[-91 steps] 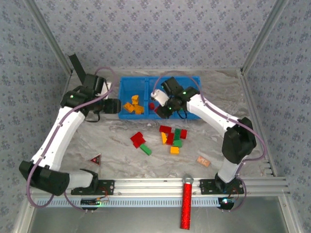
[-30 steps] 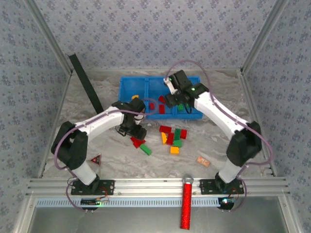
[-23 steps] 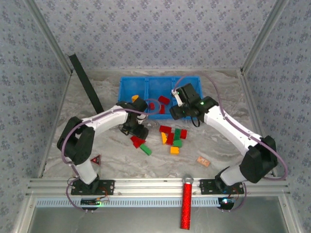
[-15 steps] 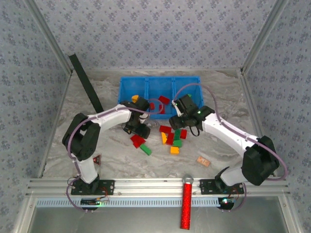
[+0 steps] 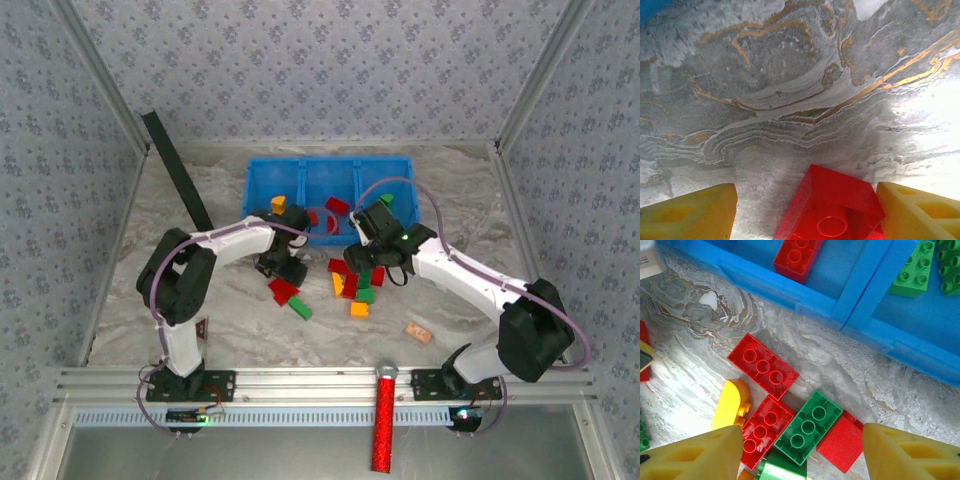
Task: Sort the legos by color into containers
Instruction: Pick up the lego from the center of the table, then place the lego in the container, then pick up the lego from the bottom-center of the table.
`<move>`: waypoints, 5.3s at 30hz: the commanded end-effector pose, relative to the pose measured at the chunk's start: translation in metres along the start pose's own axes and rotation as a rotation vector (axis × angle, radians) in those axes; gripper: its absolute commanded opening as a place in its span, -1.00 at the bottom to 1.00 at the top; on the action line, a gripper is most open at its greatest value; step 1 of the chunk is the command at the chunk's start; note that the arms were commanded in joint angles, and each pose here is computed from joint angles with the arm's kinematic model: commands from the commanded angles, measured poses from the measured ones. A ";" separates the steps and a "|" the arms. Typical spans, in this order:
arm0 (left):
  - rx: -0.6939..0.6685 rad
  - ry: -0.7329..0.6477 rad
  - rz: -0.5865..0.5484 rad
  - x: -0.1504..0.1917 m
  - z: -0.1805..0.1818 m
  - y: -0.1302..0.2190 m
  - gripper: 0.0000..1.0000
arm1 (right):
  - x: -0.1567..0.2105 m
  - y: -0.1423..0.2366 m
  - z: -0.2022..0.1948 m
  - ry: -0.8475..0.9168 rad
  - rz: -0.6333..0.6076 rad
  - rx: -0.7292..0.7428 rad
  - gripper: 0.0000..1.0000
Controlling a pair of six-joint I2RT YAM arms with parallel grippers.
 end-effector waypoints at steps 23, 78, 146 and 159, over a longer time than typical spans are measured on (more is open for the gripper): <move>0.054 0.161 0.016 0.023 0.028 0.003 -0.55 | 0.025 0.026 0.103 0.268 0.013 -0.268 0.36; 0.289 0.061 -0.567 -0.209 0.012 0.159 -0.52 | 0.072 -0.088 0.187 0.511 0.200 -0.103 0.43; 0.330 0.058 -0.648 -0.190 -0.007 0.203 0.28 | 0.082 -0.082 0.181 0.550 0.246 -0.069 -0.47; 0.073 0.017 -0.795 -0.134 0.026 0.290 0.36 | 0.045 -0.004 0.132 0.400 0.188 -0.235 -0.52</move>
Point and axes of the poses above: each hand's point on the last joint's axis, 136 mm out from that joint toward the fingers, its own y axis back along the fingers, its own z axis along the line the jaws close on, x = y × z, the point moved 10 cm from there along y, back along the fingers, and after that the axes turned 2 degrees about -y, right-handed, at the moved point
